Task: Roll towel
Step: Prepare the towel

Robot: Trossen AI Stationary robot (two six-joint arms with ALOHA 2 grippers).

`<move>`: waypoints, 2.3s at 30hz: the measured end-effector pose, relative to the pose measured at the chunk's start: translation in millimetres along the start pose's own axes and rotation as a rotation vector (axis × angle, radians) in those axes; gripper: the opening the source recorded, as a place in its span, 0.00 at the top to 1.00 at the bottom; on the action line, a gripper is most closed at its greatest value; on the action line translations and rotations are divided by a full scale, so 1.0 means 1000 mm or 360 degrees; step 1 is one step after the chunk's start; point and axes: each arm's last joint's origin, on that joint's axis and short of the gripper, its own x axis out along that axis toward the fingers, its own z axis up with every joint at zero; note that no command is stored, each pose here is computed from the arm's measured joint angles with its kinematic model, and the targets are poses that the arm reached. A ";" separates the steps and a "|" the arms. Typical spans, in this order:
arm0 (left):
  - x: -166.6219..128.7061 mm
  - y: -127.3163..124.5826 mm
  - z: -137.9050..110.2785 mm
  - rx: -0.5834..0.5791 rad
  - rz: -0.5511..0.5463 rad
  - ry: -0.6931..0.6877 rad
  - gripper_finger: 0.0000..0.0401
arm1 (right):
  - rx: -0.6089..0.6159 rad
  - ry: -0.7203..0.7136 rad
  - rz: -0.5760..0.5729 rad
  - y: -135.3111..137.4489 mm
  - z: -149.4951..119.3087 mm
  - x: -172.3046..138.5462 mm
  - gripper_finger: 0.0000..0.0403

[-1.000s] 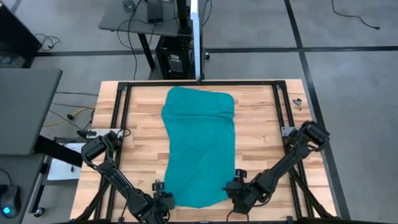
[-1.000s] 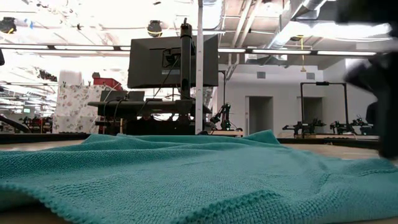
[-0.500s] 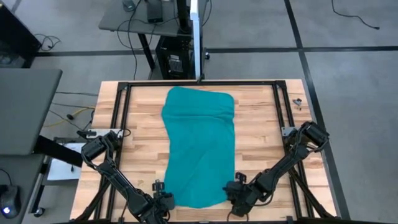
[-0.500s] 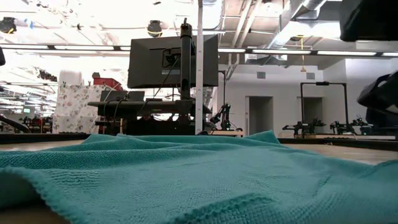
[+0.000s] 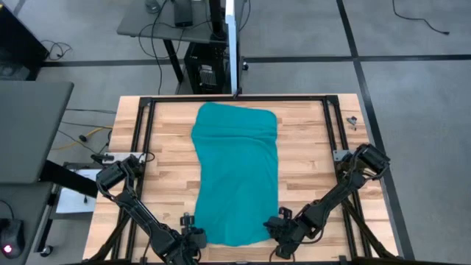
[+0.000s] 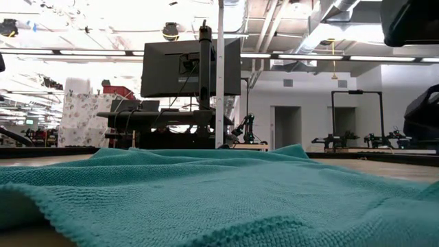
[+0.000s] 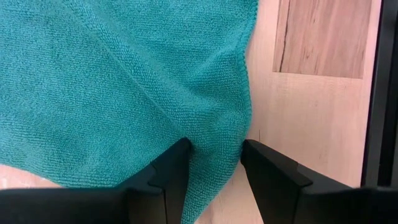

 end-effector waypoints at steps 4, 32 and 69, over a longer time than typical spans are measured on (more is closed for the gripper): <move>-0.011 0.001 0.002 -0.0068 -0.0048 -0.0012 0.66 | 0.0009 0.0022 0.0049 0.011 -0.015 -0.003 1.00; -0.068 0.049 0.053 -0.0211 -0.0483 0.0113 0.97 | 0.0006 -0.0036 0.0107 0.027 -0.036 -0.010 1.00; -0.057 0.023 -0.025 -0.0773 -0.0087 0.0055 0.64 | -0.0079 -0.0062 0.0125 0.026 -0.030 -0.009 1.00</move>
